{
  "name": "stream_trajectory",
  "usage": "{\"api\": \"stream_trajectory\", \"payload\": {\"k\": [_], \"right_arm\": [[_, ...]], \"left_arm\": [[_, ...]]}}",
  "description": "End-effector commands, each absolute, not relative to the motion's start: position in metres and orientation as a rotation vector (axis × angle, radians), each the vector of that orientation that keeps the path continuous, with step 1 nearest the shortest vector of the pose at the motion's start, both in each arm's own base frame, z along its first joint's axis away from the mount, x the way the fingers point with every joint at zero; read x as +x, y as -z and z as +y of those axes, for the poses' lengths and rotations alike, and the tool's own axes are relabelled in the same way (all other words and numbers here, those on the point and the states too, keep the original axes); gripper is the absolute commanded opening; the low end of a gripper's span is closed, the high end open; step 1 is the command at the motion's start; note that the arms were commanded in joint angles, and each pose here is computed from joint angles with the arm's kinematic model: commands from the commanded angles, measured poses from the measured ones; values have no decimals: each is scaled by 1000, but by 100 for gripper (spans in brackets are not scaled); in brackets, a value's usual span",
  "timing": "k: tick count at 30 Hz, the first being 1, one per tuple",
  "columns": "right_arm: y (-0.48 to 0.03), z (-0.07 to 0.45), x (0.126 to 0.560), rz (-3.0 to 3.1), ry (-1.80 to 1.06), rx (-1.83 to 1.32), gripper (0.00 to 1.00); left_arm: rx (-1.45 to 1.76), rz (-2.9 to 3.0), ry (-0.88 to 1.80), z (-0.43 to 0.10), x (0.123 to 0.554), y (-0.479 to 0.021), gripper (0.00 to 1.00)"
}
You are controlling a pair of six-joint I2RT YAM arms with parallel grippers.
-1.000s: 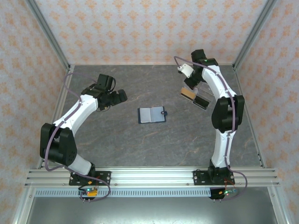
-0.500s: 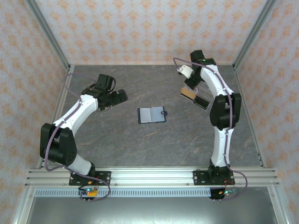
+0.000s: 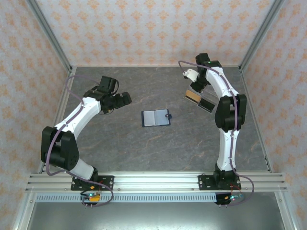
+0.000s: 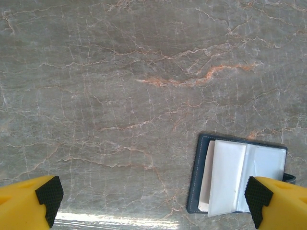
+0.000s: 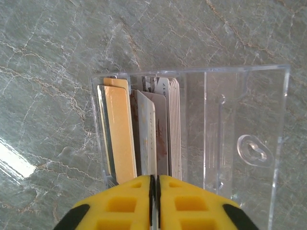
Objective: Take the credit cards out of the card holder
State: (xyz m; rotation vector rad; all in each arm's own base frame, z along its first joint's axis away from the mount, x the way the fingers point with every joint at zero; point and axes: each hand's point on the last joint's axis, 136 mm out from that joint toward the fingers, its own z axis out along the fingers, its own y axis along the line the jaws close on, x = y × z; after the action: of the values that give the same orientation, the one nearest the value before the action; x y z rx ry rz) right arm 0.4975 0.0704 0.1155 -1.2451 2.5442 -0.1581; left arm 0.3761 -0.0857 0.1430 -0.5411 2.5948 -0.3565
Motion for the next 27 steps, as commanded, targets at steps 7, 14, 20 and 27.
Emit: {"api": "stream_trajectory", "payload": {"k": [7,14,20,27], "right_arm": [[-161,75,502,2484,123,-1100,35],[-205,102,486,2451,-152,-757,34],[-219,141,461,2406,-357,-518,31],[-208,183,428,2373,-648,-184,32]], "left_arm": [[-569,2608,375,-85,370,-139,100],[-594,2606,424,-91,369,-132,100],[-585,2623,491,-114,368,-126,100],[-492,2674,633,-169,369,-110,98]]}}
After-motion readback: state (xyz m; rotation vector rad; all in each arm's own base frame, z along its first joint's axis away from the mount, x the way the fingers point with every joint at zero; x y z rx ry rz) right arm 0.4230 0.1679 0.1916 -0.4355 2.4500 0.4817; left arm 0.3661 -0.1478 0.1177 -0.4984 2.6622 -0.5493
